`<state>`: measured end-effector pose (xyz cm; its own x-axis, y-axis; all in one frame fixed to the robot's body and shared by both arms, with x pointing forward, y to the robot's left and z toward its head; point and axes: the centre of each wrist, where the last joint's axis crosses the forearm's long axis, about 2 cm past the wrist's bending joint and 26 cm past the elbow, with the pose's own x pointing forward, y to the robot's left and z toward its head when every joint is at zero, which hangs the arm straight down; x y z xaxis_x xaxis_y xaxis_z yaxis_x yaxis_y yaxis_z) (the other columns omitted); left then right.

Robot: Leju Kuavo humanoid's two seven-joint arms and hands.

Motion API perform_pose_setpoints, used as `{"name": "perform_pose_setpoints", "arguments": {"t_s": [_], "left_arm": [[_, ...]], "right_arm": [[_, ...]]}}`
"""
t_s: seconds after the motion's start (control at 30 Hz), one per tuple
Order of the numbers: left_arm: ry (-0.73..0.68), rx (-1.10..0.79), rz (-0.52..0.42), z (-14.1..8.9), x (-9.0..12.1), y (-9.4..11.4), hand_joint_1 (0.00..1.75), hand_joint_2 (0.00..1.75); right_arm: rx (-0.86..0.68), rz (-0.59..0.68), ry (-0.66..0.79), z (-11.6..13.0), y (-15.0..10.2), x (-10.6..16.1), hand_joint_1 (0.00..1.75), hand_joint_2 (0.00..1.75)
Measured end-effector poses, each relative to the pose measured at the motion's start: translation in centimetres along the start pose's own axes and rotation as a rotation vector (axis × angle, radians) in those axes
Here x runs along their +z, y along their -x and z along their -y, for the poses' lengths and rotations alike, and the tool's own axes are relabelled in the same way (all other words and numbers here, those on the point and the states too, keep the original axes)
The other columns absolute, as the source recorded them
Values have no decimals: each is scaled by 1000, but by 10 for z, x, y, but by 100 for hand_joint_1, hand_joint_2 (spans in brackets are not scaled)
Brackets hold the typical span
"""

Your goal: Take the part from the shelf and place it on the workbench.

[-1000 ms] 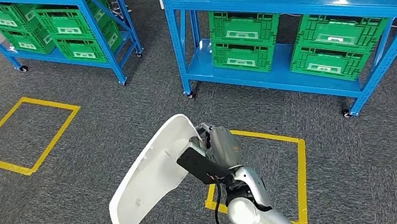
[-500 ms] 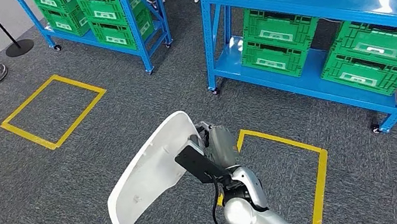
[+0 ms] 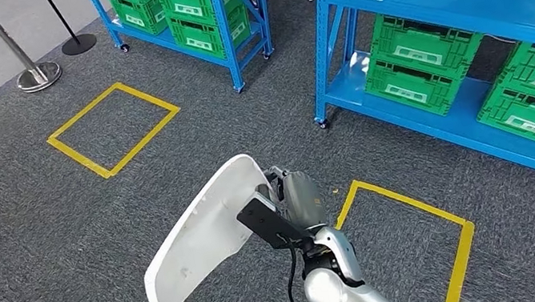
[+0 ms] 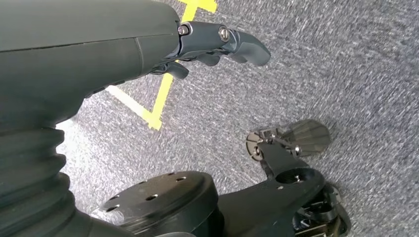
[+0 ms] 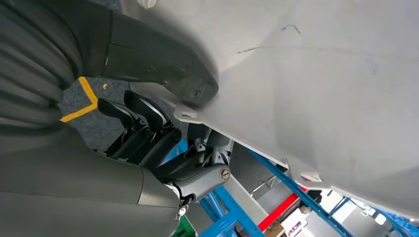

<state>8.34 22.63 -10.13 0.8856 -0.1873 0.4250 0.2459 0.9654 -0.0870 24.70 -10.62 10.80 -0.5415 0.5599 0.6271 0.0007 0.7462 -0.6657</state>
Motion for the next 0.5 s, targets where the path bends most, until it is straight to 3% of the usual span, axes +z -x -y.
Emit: {"name": "perform_pose_setpoints", "arguments": {"t_s": [0.5], "left_arm": [[-3, 2, -6, -2, 0, 0, 0, 175]], "right_arm": [[25, 6, -11, 0, -1, -1, 175, 175]]}}
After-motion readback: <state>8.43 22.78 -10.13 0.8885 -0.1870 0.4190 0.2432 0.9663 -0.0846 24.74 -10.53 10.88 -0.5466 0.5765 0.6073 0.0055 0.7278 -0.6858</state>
